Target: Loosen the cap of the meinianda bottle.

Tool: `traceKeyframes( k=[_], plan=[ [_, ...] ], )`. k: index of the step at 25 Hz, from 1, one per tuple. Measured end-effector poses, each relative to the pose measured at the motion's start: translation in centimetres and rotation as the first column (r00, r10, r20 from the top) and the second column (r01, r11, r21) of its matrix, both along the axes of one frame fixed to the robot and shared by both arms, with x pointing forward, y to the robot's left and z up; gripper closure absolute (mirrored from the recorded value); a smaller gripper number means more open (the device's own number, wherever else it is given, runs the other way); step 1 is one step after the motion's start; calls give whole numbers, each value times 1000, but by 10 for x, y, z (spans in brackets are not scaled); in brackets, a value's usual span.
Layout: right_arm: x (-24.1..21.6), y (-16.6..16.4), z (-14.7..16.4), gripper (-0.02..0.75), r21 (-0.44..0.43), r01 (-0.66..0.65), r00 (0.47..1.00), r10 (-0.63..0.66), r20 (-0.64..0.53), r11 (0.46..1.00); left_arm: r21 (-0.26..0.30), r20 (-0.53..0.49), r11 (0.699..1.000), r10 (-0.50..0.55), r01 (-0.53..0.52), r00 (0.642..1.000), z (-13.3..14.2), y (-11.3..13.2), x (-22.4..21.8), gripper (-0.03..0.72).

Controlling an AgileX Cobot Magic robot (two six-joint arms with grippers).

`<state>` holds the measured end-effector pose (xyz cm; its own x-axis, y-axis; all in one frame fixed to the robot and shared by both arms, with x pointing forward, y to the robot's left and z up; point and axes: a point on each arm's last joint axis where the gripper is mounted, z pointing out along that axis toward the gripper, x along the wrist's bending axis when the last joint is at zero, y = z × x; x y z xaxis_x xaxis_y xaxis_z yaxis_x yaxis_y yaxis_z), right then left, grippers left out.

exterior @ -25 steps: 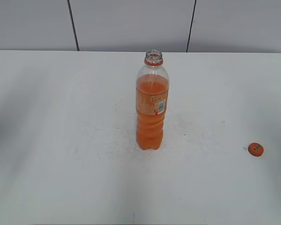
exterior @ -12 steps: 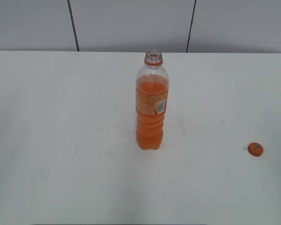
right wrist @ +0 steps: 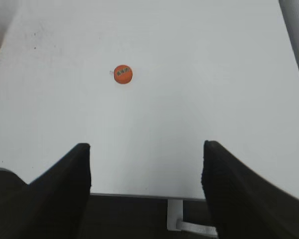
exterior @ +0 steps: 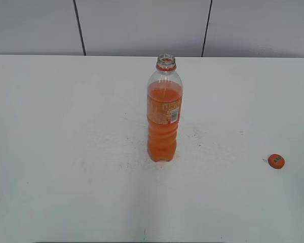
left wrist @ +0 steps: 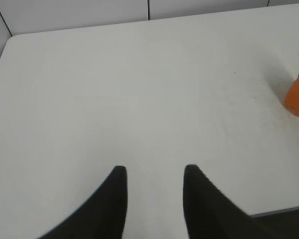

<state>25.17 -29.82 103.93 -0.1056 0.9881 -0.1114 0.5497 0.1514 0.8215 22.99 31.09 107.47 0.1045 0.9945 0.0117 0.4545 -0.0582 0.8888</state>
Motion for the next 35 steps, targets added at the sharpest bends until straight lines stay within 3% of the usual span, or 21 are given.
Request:
traceKeyframes(
  k=[8, 26, 35],
  plan=[
    [-11, 0, 0, 216, -13, -9, 994, 10, 107, 1000, -26, 86, 999, -19, 21, 996, -3, -1, -4, 445],
    [-11, 0, 0, 216, -17, -11, 994, 13, 108, 1000, -44, 91, 998, -34, 38, 995, -3, -3, -4, 445],
    [-11, 0, 0, 216, -18, -12, 994, 13, 108, 1000, -44, 93, 999, 30, -26, 995, -3, -4, -4, 445]
  ],
)
